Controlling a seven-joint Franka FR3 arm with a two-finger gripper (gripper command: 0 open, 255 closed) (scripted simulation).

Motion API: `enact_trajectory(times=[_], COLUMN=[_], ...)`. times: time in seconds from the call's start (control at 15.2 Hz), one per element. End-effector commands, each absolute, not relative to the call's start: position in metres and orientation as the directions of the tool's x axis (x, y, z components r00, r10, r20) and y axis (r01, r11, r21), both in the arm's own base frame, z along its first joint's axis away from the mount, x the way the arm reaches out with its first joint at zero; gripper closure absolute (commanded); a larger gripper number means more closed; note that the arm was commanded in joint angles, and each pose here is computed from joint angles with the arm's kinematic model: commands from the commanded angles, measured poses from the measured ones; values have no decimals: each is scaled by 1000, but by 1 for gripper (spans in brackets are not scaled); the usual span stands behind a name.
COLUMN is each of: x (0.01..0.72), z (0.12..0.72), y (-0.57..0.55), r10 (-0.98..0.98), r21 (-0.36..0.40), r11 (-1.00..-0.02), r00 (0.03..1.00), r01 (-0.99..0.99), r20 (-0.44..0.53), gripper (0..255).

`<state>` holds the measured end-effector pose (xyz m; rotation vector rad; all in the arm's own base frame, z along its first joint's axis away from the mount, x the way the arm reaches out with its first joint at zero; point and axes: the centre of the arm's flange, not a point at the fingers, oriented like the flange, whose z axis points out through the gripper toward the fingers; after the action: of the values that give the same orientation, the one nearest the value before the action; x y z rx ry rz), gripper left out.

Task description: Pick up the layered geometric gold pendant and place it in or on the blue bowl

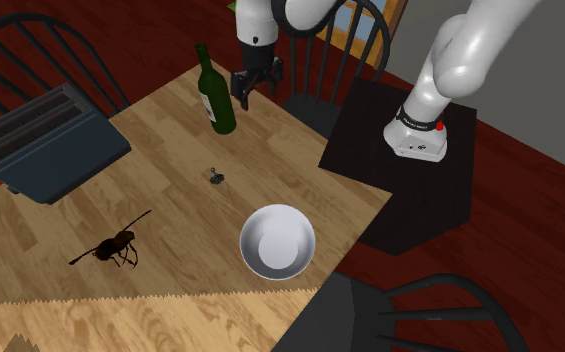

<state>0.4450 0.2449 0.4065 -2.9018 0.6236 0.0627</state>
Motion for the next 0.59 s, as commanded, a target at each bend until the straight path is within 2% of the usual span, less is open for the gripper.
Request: enact_trajectory(times=[0.0, 0.53], x=[456, 505], z=[390, 333], y=[265, 341], r10=[-420, -476], r21=[-159, -151], r11=[-889, -857], r00=[903, 869], r01=[-429, -493], r20=[-89, -135], gripper=[0, 0])
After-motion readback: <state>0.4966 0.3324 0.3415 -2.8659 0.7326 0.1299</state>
